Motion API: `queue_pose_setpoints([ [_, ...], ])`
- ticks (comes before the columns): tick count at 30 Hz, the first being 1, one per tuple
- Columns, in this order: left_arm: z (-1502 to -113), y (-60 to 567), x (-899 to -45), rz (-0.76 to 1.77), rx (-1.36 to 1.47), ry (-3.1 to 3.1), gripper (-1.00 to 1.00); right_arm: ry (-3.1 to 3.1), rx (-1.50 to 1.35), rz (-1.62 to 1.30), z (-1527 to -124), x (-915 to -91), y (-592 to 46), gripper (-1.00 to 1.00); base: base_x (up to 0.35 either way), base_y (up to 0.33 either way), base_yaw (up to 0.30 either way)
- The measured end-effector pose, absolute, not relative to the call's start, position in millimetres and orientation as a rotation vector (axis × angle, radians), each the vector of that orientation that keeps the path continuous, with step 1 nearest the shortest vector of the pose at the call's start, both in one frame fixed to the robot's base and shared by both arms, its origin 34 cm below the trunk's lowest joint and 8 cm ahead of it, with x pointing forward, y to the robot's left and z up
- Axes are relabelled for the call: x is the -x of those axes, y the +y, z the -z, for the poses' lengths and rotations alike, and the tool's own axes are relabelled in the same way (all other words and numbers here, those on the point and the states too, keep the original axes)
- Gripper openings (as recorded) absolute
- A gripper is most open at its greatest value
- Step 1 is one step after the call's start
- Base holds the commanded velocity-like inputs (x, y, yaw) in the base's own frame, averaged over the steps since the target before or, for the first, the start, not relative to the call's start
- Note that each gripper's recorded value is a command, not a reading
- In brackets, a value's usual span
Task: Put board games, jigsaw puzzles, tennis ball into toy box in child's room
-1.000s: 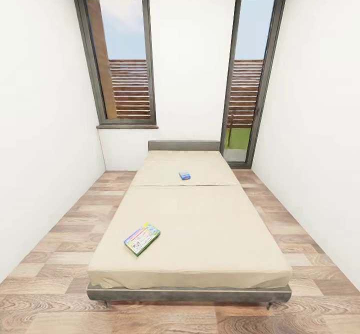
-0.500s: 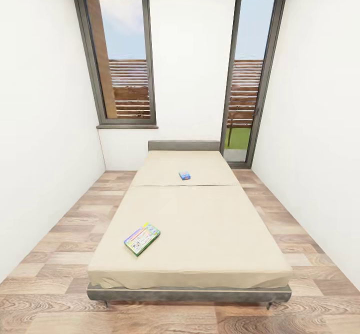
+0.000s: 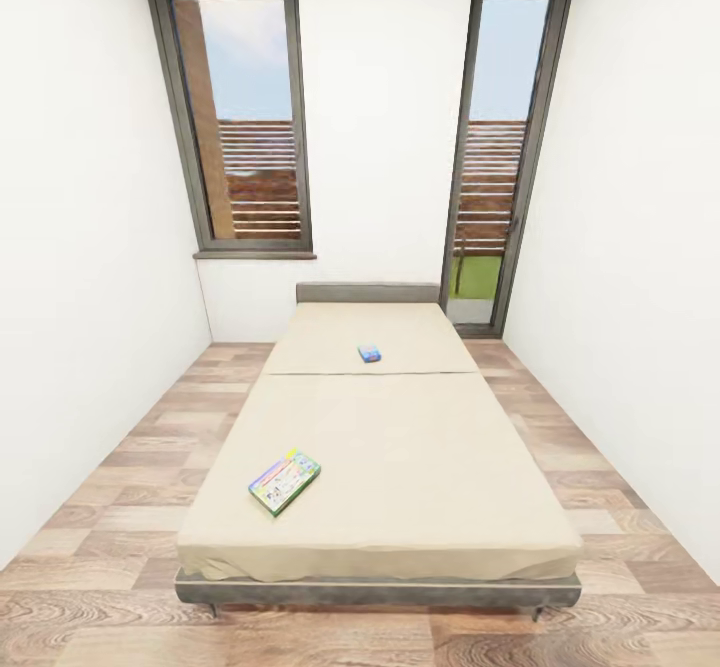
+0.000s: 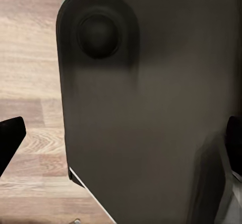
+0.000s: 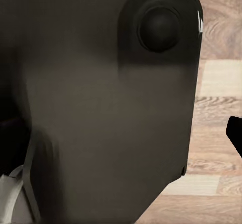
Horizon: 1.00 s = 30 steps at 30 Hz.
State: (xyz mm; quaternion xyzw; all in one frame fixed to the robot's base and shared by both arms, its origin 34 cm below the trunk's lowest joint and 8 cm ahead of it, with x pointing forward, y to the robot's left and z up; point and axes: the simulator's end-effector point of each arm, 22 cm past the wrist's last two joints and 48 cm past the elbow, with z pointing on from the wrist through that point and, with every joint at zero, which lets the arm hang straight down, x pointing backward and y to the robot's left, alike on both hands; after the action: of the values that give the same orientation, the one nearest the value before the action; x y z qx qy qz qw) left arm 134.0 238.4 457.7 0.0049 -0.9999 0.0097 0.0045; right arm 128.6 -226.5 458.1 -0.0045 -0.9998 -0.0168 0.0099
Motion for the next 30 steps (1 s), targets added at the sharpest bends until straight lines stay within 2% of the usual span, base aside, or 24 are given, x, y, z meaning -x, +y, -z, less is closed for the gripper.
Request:
queue_pose_setpoints([
  [12,-477.8,260.9,-180.1,0.003,-0.016,-3.221,1.0,-3.22,0.022,0.083,-478.2,-155.1,-215.5,1.0,0.0,0.0,0.0],
  [24,-522.5,316.5,-343.5,0.108,-0.051,-3.279,1.0,-3.247,0.102,0.021,-514.4,-315.9,-235.4,1.0,0.0,0.0,0.0],
  [30,-553.7,334.2,-408.6,0.142,-0.068,-3.327,1.0,-3.208,0.115,-0.062,-539.6,-360.3,-241.1,1.0,0.0,0.0,0.0],
])
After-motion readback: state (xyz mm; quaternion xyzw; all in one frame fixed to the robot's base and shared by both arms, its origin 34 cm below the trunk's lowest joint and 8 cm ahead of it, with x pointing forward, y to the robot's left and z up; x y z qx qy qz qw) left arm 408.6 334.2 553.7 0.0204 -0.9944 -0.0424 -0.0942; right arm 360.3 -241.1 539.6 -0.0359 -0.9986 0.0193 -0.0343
